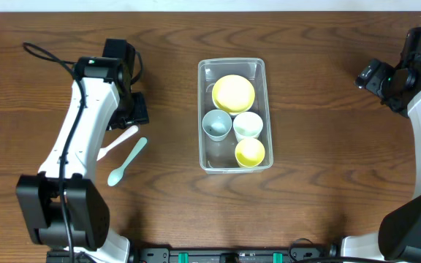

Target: Pack container

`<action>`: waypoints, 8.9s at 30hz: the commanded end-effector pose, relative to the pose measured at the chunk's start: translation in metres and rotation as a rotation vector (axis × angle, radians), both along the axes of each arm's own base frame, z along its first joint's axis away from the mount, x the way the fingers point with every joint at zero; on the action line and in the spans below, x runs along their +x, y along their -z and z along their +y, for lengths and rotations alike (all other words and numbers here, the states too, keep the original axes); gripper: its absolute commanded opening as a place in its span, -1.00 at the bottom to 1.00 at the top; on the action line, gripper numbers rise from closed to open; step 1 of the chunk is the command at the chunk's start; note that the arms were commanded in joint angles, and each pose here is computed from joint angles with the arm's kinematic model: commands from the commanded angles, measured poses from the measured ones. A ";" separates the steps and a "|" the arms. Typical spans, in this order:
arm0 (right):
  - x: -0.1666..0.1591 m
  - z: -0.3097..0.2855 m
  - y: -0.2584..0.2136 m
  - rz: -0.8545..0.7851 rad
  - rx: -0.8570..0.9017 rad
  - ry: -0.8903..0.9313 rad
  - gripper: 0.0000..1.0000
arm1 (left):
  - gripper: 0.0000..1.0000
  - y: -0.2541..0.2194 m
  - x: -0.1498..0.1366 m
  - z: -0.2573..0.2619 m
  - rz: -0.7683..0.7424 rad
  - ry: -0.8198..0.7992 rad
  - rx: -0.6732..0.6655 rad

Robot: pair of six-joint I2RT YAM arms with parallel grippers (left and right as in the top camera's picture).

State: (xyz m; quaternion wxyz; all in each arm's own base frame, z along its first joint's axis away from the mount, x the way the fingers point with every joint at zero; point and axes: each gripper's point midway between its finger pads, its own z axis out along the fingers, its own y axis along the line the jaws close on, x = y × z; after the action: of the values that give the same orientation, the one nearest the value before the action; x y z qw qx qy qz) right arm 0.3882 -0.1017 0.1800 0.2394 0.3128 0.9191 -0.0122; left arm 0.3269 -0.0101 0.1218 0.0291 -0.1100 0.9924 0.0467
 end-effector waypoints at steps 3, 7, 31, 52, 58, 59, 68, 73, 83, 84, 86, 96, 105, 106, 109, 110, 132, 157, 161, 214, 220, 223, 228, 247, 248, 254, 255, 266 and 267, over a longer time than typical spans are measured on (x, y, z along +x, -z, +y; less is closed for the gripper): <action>0.000 -0.002 0.002 0.007 -0.001 0.005 0.98 | 0.22 0.023 -0.019 0.001 0.100 0.070 -0.002; 0.000 -0.002 0.002 0.007 -0.001 0.005 0.99 | 0.24 0.048 -0.030 0.002 0.131 0.094 -0.001; 0.000 -0.002 0.002 0.007 -0.001 0.005 0.99 | 0.22 0.130 -0.023 -0.006 -0.032 0.183 -0.040; 0.000 -0.002 0.002 0.007 -0.001 0.005 0.99 | -0.62 0.145 -0.031 -0.007 -0.043 0.151 -0.053; 0.000 -0.002 0.002 0.006 -0.001 0.005 0.98 | -0.42 0.144 -0.036 -0.011 -0.027 0.125 -0.080; 0.000 -0.002 0.002 0.007 -0.001 0.005 0.98 | -0.42 0.142 -0.039 -0.014 -0.015 0.126 -0.101; 0.000 -0.002 0.002 0.007 -0.001 0.005 0.98 | -0.31 0.084 -0.066 -0.046 0.003 0.249 -0.175; 0.000 -0.002 0.002 0.007 -0.001 0.005 0.99 | -0.12 0.046 -0.081 -0.076 -0.088 0.396 -0.180; 0.000 -0.002 0.002 0.007 -0.001 0.005 0.98 | 0.18 0.060 -0.092 -0.101 -0.104 0.669 -0.079; 0.000 -0.002 0.002 0.007 -0.001 0.005 0.99 | 0.18 0.064 -0.092 -0.100 -0.099 0.678 -0.074; 0.000 -0.002 0.002 0.007 -0.001 0.005 0.99 | 0.19 0.073 -0.093 -0.100 -0.079 0.705 -0.069; 0.000 -0.002 0.002 0.007 -0.002 0.005 0.99 | 0.17 0.106 -0.121 -0.100 0.055 0.712 -0.129; 0.000 -0.002 0.002 0.007 -0.001 0.005 0.99 | 0.19 0.103 -0.143 -0.123 0.108 0.759 -0.301; 0.000 -0.002 0.002 0.007 -0.002 0.005 0.99 | 0.21 0.103 -0.143 -0.123 0.109 0.762 -0.304; 0.000 -0.002 0.002 0.007 -0.002 0.005 0.98 | 0.21 0.105 -0.145 -0.123 0.111 0.762 -0.306; 0.000 -0.002 0.002 0.007 -0.001 0.005 0.98 | 0.22 0.107 -0.146 -0.122 0.112 0.761 -0.306; 0.000 -0.002 0.002 0.007 -0.002 0.006 0.98 | 0.41 0.125 -0.143 -0.105 0.090 0.762 -0.206; 0.000 -0.002 0.002 0.007 -0.001 0.005 0.98 | 0.50 0.133 -0.123 -0.081 0.026 0.743 -0.032; 0.000 -0.002 0.002 0.007 -0.001 0.005 0.99 | 0.50 0.131 -0.111 -0.080 -0.027 0.673 -0.008; 0.000 -0.002 0.002 0.007 -0.002 0.006 0.99 | 0.13 0.127 -0.072 -0.062 -0.177 0.105 -0.101; 0.000 -0.002 0.002 0.007 -0.001 0.005 0.99 | 0.02 0.128 -0.071 -0.061 -0.178 0.135 -0.091; 0.000 -0.002 0.002 0.007 -0.001 0.005 0.99 | -0.04 0.132 -0.071 -0.060 -0.166 0.133 -0.083; 0.000 -0.002 0.002 0.007 -0.002 0.005 0.99 | -0.03 0.147 -0.091 -0.066 -0.059 0.132 -0.126; 0.000 -0.002 0.002 0.007 -0.001 0.005 0.98 | 0.15 0.146 -0.156 -0.067 0.215 -0.070 -0.174; 0.000 -0.002 0.002 0.007 -0.002 0.005 0.99 | 0.15 0.146 -0.156 -0.069 0.218 -0.071 -0.185; 0.000 -0.002 0.002 0.006 -0.001 0.005 0.98 | -0.17 0.146 -0.154 -0.069 0.211 -0.065 -0.186; 0.000 -0.002 0.002 0.007 -0.002 0.005 0.98 | -0.30 0.146 -0.154 -0.069 0.210 -0.065 -0.185; 0.000 -0.002 0.002 0.007 -0.002 0.005 0.98 | -0.56 0.147 -0.145 -0.068 0.168 -0.060 -0.174; 0.000 -0.002 0.002 0.006 -0.001 0.005 0.98 | -0.58 0.148 -0.143 -0.069 0.161 -0.059 -0.176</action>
State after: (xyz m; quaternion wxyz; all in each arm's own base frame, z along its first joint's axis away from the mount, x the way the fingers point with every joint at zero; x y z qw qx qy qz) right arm 0.3881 -0.1017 0.1800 0.2392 0.3128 0.9191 -0.0124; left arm 0.1996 -0.0783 -0.0082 -0.0318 -0.1383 0.9894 -0.0294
